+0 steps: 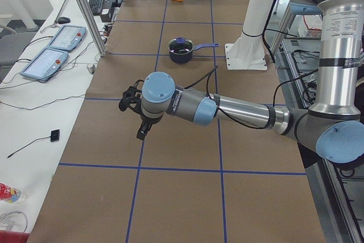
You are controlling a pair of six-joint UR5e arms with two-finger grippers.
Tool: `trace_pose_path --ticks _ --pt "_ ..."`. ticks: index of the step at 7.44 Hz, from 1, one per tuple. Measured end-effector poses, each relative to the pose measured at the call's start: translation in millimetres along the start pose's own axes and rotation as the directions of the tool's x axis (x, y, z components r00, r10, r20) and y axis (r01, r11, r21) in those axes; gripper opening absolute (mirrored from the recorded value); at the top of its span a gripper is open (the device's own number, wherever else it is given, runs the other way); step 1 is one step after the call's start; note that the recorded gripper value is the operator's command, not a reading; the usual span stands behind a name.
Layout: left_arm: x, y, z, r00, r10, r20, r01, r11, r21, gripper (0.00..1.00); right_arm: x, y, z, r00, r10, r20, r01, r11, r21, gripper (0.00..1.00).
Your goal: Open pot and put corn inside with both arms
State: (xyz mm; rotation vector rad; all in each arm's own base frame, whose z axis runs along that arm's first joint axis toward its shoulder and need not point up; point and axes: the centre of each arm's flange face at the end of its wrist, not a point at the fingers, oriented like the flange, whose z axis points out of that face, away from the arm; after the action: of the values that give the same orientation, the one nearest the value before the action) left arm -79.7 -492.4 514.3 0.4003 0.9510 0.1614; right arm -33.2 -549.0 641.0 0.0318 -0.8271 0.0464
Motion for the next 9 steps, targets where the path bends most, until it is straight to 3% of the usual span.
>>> trace_pose_path --ticks 2,5,9 --pt "33 -31 14 0.999 -0.046 -0.022 0.046 0.999 -0.010 0.97 -10 4 24 0.998 0.033 -0.057 -0.034 0.999 -0.022 1.00" --pt "118 -90 42 0.991 -0.125 -0.047 0.124 0.992 -0.028 0.97 0 12 62 0.988 0.018 -0.155 -0.027 0.998 -0.055 1.00" --pt "254 -132 90 0.977 -0.209 -0.041 0.208 0.978 -0.036 0.97 2 14 80 0.984 0.006 -0.179 -0.020 0.997 -0.079 1.00"
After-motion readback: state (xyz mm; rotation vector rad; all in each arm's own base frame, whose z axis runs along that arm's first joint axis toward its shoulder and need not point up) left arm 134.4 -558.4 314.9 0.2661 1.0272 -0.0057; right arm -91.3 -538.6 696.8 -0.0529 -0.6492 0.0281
